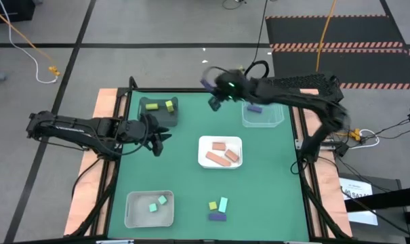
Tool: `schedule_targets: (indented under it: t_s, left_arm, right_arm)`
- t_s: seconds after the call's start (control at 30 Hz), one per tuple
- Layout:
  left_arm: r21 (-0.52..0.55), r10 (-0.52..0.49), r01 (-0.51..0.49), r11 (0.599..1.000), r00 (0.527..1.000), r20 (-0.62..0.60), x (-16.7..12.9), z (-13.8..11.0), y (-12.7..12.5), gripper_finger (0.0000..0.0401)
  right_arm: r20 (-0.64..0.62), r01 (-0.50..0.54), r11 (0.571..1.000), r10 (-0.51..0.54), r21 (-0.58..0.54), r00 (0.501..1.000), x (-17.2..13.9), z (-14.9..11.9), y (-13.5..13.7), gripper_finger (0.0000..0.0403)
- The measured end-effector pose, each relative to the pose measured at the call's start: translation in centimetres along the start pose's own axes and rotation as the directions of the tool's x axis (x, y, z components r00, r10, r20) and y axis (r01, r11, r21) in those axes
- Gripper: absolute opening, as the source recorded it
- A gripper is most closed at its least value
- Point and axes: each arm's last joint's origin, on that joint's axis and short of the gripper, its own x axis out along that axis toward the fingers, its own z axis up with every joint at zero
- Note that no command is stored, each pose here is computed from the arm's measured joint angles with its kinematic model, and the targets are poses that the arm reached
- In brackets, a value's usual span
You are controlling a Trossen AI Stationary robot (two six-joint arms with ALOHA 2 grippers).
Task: Sort & place blocks by color
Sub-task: Put the top purple block into the transparent bin
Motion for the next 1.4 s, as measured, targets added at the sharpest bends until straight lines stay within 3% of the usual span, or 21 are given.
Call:
schedule_targets:
  t_s: [0.17, 0.3, 0.43, 0.53, 0.63, 0.73, 0.83, 0.93, 1.17, 1.4]
  left_arm:
    - [-0.002, 0.031, -0.030, 1.000, 0.998, 0.058, -0.1, 0.3, -0.2, 0.0141]
    - [0.006, 0.021, -0.022, 1.000, 0.994, 0.106, -0.1, 0.7, -0.4, 0.0141]
    - [-0.008, 0.008, -0.007, 1.000, 0.991, 0.137, -0.2, 1.0, -0.6, 0.0141]
    - [-0.016, 0.001, 0.001, 1.000, 0.989, 0.150, -0.2, 1.1, -0.7, 0.0141]
    - [-0.026, -0.001, 0.005, 1.000, 0.990, 0.142, 0.1, 1.0, -0.9, 0.0141]
    - [-0.032, -0.004, 0.008, 0.999, 0.993, 0.119, 0.6, 0.7, -1.3, 0.0141]
    - [-0.028, -0.004, 0.006, 1.000, 0.996, 0.086, 1.4, 0.2, -1.9, 0.0141]
    - [-0.026, -0.001, 0.003, 1.000, 0.998, 0.062, 2.2, -0.2, -2.4, 0.0141]
    - [-0.030, 0.029, -0.029, 0.999, 1.000, 0.006, 4.3, -1.0, -3.1, 0.0141]
    - [-0.002, 0.028, -0.028, 1.000, 1.000, 0.008, 6.1, -1.4, -3.8, 0.0141]
  right_arm:
    - [0.263, -0.149, 0.989, 0.149, -0.020, 0.953, -4.7, -4.2, 1.5, 0.0036]
    - [0.486, -0.336, 0.937, 0.337, -0.092, 0.807, -7.5, -7.5, 2.2, 0.0036]
    - [0.609, -0.463, 0.878, 0.435, -0.122, 0.663, -9.2, -9.9, 2.2, 0.0036]
    - [0.617, -0.487, 0.866, 0.446, -0.115, 0.648, -9.7, -11.1, 2.1, 0.0036]
    - [0.564, -0.476, 0.874, 0.443, -0.098, 0.697, -9.6, -12.0, 2.1, 0.0036]
    - [0.480, -0.399, 0.916, 0.366, -0.035, 0.798, -9.3, -12.9, 1.8, 0.0036]
    - [0.360, -0.233, 0.972, 0.210, 0.023, 0.909, -9.1, -14.2, 0.9, 0.0036]
    - [0.264, -0.049, 0.997, 0.033, 0.055, 0.964, -9.5, -15.2, -0.4, 0.0036]
    - [0.048, 0.234, 0.961, -0.243, 0.146, 0.969, -10.7, -17.4, -3.0, 0.0036]
    - [-0.104, 0.455, 0.867, -0.443, 0.205, 0.890, -10.7, -19.0, -5.0, 0.0040]
